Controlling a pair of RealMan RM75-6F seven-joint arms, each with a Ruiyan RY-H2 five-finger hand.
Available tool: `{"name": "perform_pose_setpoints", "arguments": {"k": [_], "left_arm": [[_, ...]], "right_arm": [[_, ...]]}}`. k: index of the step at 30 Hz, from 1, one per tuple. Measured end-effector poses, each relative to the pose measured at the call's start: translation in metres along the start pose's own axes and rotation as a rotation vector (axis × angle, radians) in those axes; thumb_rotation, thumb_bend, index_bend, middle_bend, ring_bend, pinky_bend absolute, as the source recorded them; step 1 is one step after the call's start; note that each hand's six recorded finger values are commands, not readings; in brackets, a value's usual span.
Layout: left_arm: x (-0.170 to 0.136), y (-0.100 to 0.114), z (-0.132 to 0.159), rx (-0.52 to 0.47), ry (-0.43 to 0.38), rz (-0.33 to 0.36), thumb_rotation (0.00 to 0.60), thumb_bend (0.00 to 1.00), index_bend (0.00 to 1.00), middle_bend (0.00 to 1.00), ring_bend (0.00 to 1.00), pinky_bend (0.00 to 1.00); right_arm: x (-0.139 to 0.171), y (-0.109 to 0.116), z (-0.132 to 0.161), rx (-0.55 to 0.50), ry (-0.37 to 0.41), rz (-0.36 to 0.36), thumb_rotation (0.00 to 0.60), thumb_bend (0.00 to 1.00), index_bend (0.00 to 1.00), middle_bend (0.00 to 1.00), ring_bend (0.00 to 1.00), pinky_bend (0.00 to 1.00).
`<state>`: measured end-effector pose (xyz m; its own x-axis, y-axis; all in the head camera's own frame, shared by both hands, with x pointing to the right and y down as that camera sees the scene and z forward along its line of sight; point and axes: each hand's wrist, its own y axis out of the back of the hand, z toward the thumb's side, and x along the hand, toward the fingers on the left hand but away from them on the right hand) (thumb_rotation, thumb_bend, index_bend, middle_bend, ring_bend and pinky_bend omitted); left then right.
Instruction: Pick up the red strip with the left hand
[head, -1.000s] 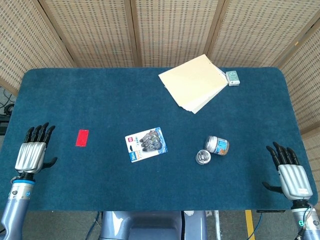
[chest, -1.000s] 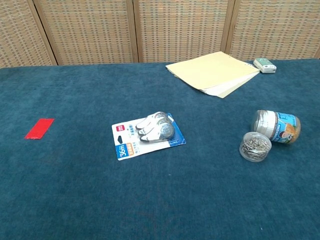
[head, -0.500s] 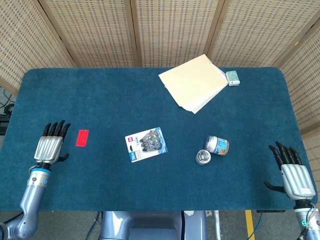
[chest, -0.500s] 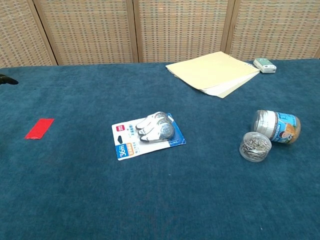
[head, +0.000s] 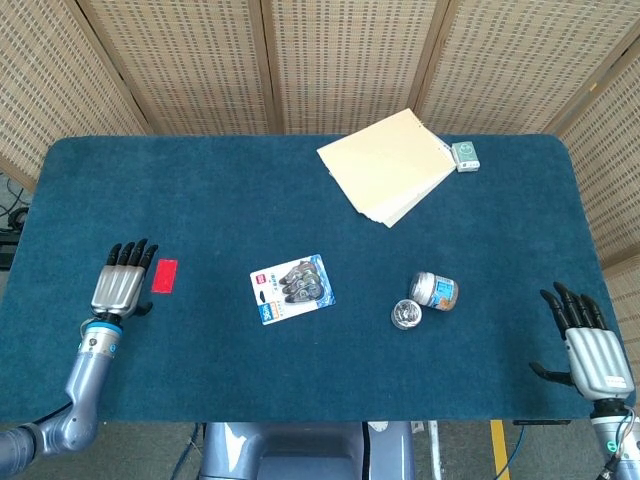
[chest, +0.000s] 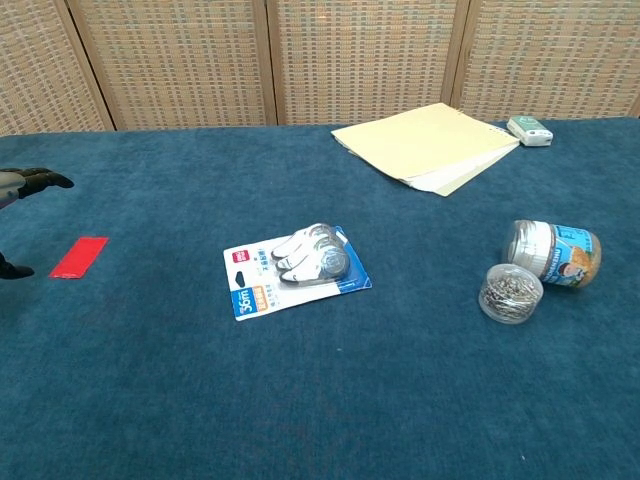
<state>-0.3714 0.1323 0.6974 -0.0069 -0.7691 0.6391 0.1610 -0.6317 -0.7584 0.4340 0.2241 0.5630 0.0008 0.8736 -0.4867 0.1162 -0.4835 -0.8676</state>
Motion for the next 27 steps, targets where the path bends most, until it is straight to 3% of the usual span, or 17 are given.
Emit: {"name": "perform_pose_setpoints", "arguments": {"k": [27], "left_arm": [[0.025, -0.015, 0.007, 0.112, 0.013, -0.004, 0.600, 0.24, 0.00, 0.00, 0.00, 0.00]], "right_arm": [[-0.002, 0.002, -0.003, -0.020, -0.001, -0.004, 0.600, 0.00, 0.01, 0.00, 0.00, 0.00]]}}
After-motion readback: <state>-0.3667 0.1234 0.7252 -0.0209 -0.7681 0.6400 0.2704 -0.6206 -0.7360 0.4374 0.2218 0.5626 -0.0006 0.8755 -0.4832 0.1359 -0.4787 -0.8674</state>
